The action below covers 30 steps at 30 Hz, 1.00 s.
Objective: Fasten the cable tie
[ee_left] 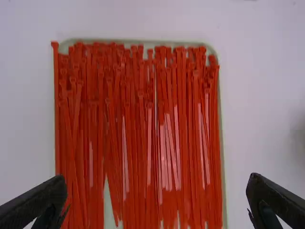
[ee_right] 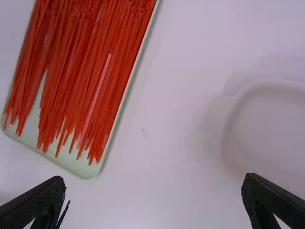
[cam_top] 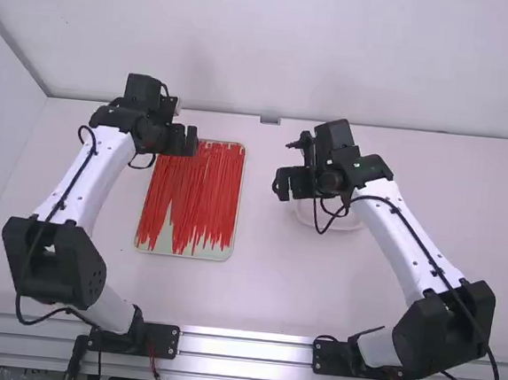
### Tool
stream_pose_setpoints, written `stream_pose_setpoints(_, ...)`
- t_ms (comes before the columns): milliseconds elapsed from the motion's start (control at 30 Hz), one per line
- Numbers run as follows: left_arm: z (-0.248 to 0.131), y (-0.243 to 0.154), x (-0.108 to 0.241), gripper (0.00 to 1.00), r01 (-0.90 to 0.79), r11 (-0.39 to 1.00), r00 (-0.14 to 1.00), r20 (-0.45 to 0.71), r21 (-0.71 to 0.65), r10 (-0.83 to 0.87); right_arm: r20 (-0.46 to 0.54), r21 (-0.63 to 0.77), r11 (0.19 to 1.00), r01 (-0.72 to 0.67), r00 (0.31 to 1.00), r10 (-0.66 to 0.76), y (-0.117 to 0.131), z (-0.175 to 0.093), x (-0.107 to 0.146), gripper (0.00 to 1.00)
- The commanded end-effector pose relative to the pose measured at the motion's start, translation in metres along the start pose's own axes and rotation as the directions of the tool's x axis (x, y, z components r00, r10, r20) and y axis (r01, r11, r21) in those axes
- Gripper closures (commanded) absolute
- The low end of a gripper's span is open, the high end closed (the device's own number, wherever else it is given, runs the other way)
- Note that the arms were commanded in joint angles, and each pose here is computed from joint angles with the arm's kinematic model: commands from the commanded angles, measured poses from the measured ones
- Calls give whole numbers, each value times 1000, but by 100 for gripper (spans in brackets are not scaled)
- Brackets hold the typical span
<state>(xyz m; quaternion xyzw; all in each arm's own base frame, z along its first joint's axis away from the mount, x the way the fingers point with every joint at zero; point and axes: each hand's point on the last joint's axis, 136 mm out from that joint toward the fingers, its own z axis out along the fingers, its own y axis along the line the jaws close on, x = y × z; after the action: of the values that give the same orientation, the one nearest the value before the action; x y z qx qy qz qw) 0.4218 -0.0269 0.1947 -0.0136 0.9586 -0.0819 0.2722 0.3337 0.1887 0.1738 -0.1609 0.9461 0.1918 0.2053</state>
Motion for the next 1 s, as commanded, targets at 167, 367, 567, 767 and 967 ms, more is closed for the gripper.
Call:
stream_pose_setpoints(167, 33, -13, -30, 1, -53, 997, 999, -8, 56, 54, 17, -3, 1000, 5, 1000, -5, 2, -5, -8, 1)
stream_pose_setpoints(367, 68, -19, -38, 1, -63, 996, 998, -16, 61, 64, -4, -1, 1000, -1, 1000, 1, 2, -4, -3, 1)
stream_pose_setpoints(567, 108, -8, -29, 9, -13, 1000, 998, -57, 16, 14, -33, 2, 1000, -8, 999, 8, 1, -4, 4, 1)
stream_pose_setpoints(767, 146, 1, -5, 30, 33, 999, 988, -148, -6, -34, -49, 5, 1000, -13, 999, 14, 0, -5, 8, 1)
stream_pose_setpoints(967, 167, 6, 14, 47, 57, 998, 977, -203, -20, -59, -46, 5, 1000, -12, 999, 12, 0, -5, 7, 1)
